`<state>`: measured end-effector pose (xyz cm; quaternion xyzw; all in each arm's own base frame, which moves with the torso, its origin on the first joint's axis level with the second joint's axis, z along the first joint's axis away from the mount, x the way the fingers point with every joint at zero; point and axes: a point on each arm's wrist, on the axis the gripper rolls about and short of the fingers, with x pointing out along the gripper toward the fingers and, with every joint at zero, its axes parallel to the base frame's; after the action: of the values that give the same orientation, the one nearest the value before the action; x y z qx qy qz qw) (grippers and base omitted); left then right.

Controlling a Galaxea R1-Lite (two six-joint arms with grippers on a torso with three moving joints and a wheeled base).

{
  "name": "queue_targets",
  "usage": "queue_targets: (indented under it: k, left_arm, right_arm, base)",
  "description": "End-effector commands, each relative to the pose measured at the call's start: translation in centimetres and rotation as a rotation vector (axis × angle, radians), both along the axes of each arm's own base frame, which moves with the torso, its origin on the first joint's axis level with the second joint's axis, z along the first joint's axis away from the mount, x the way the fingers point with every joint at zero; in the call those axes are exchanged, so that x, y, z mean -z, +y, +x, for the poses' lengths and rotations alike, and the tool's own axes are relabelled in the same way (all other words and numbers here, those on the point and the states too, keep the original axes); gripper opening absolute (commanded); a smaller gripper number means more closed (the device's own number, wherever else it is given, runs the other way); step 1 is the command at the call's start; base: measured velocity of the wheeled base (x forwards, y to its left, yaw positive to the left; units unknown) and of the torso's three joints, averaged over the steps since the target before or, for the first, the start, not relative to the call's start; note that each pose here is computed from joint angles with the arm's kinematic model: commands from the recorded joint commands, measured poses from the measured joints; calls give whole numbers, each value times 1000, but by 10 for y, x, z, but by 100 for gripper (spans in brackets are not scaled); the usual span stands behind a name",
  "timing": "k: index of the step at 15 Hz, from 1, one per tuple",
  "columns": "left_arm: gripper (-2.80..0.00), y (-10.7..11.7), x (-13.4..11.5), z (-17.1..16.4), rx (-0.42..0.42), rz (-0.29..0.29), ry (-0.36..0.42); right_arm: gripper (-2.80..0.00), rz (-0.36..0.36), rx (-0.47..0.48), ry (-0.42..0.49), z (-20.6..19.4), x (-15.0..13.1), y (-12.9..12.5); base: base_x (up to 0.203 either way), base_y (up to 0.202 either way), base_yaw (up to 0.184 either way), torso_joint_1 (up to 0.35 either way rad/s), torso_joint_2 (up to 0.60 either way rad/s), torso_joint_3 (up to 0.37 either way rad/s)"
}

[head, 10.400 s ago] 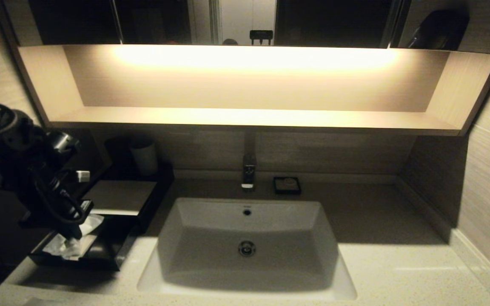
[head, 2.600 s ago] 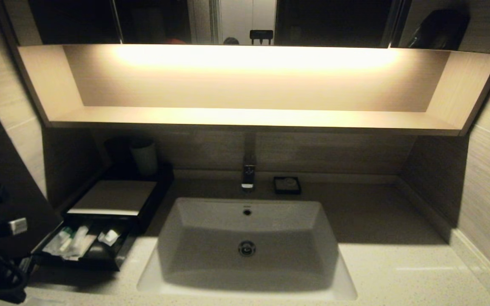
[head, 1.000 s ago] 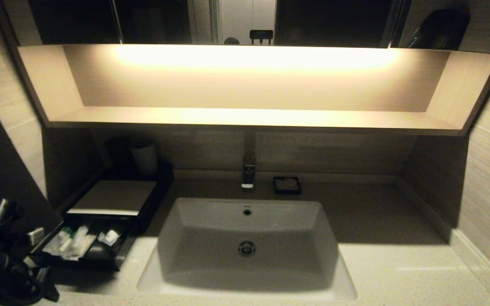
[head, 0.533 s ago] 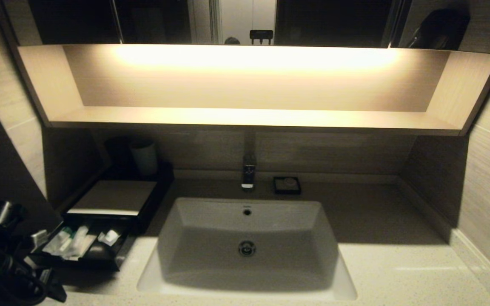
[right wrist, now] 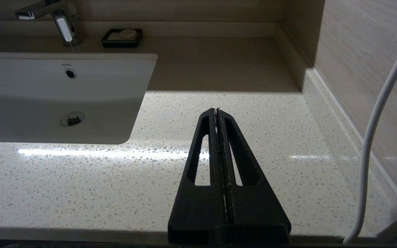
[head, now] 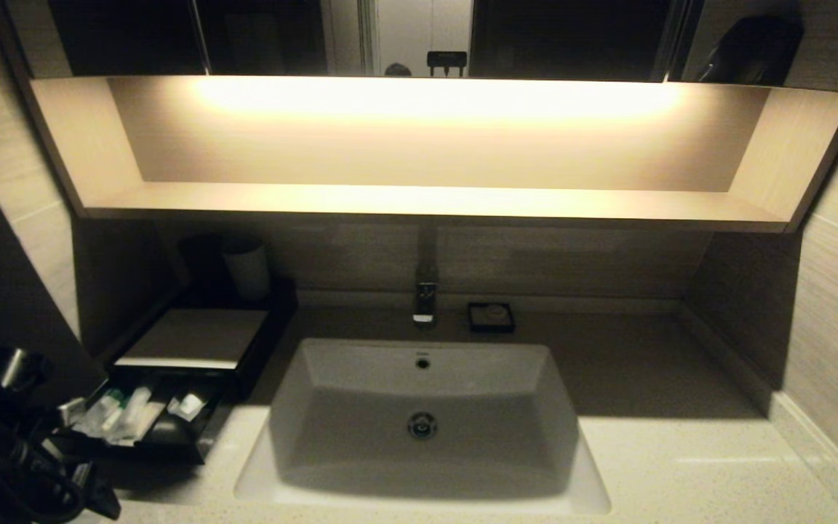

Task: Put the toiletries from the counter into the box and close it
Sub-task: Pick up the bathroom toiletry

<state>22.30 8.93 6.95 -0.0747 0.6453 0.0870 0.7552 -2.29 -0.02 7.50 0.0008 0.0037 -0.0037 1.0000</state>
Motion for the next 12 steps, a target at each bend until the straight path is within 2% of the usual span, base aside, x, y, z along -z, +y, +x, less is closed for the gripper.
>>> queue_targets:
  k: [1, 10, 11, 12]
  left_arm:
    - [0, 0, 1, 0, 0, -2, 5]
    - [0, 0, 2, 0, 0, 0, 8]
    - [-280, 0, 2, 0, 0, 0, 8]
    - [-280, 0, 1, 1, 0, 1, 7]
  right_arm:
    - [-280, 0, 0, 0, 0, 0, 0]
    - [-280, 0, 0, 0, 0, 0, 0]
    - [-280, 0, 0, 0, 0, 0, 0]
    - [-280, 0, 0, 0, 0, 0, 0]
  base:
    - [0, 0, 0, 0, 0, 0]
    - [0, 0, 0, 0, 0, 0]
    - [0, 0, 0, 0, 0, 0]
    - [0, 0, 0, 0, 0, 0]
